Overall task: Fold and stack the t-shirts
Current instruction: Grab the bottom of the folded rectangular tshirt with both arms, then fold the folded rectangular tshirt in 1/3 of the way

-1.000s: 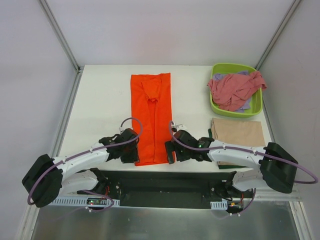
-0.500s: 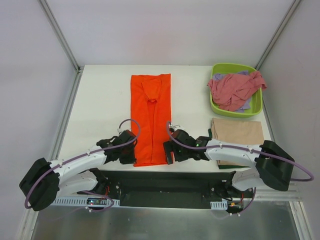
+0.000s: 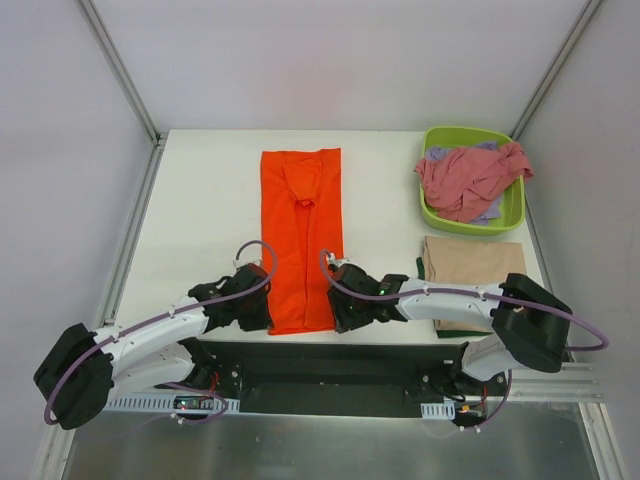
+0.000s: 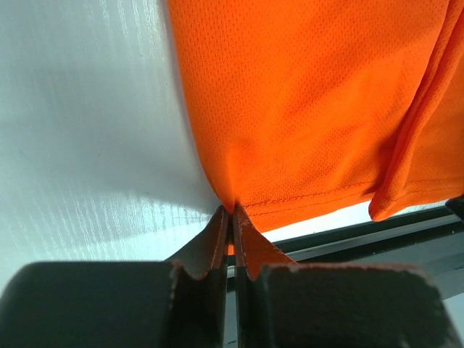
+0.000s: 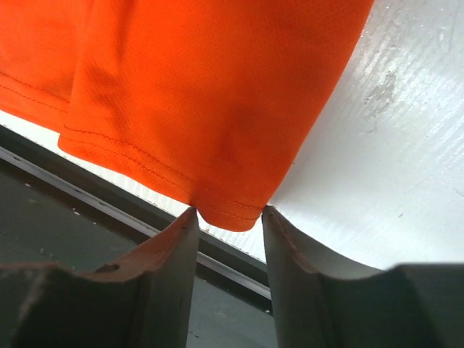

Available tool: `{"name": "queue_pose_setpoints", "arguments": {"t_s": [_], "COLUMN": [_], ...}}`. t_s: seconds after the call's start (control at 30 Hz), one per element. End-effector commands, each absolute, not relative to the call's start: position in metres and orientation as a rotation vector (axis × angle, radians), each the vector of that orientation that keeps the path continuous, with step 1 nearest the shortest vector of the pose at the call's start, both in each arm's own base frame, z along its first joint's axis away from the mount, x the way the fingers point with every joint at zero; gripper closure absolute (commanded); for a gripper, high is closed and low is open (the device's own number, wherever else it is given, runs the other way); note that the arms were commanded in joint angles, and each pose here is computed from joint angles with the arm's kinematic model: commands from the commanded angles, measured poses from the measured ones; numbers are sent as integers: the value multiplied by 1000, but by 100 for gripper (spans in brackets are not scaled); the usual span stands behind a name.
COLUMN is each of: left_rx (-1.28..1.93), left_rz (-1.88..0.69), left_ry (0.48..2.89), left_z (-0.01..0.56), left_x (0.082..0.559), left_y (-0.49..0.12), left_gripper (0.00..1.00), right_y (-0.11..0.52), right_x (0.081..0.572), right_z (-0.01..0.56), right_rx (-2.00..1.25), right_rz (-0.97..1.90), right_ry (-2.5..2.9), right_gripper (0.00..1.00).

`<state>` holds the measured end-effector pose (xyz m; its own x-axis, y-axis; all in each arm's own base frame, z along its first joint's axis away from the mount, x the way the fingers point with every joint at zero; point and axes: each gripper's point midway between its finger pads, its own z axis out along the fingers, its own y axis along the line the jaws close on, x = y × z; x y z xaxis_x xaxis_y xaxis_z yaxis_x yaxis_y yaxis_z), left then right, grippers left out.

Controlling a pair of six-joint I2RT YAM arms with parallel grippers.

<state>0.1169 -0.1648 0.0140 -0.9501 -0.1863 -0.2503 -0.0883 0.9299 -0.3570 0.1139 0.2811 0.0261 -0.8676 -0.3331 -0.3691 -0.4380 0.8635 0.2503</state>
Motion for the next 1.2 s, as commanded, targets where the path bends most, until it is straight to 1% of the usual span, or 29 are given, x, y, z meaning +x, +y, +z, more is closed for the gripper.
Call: {"name": "queue_pose_setpoints", "arguments": {"t_s": [0.0, 0.13, 0.27, 0.33, 0.5, 0.63, 0.83, 1.17], "left_rx": [-219, -190, -144, -122, -79, -59, -95, -164], "left_rz": [-479, -507, -550, -601, -693, -735, -713, -504], "left_ry": [2855, 2866, 2878, 2887, 2876, 2828, 2708, 2473], "left_z": [4, 2, 3, 5, 15, 29, 60, 110], "left_x": [102, 95, 89, 83, 70, 74, 103, 174], "left_y": [-156, -155, -157, -162, -171, -177, -186, -184], "left_gripper": [100, 100, 100, 100, 100, 100, 100, 100], "right_y": [274, 266, 270, 268, 264, 266, 272, 299], "right_x": [114, 111, 105, 97, 82, 86, 117, 187], "right_z": [25, 18, 20, 22, 32, 47, 80, 134], "right_rx": [-528, -509, -539, -567, -581, -568, -554, -553], "right_rz": [429, 420, 472, 481, 536, 563, 520, 484], "right_ry": [2734, 2742, 2731, 2732, 2716, 2661, 2495, 2339], "right_gripper": [61, 73, 89, 93, 98, 99, 100, 99]}}
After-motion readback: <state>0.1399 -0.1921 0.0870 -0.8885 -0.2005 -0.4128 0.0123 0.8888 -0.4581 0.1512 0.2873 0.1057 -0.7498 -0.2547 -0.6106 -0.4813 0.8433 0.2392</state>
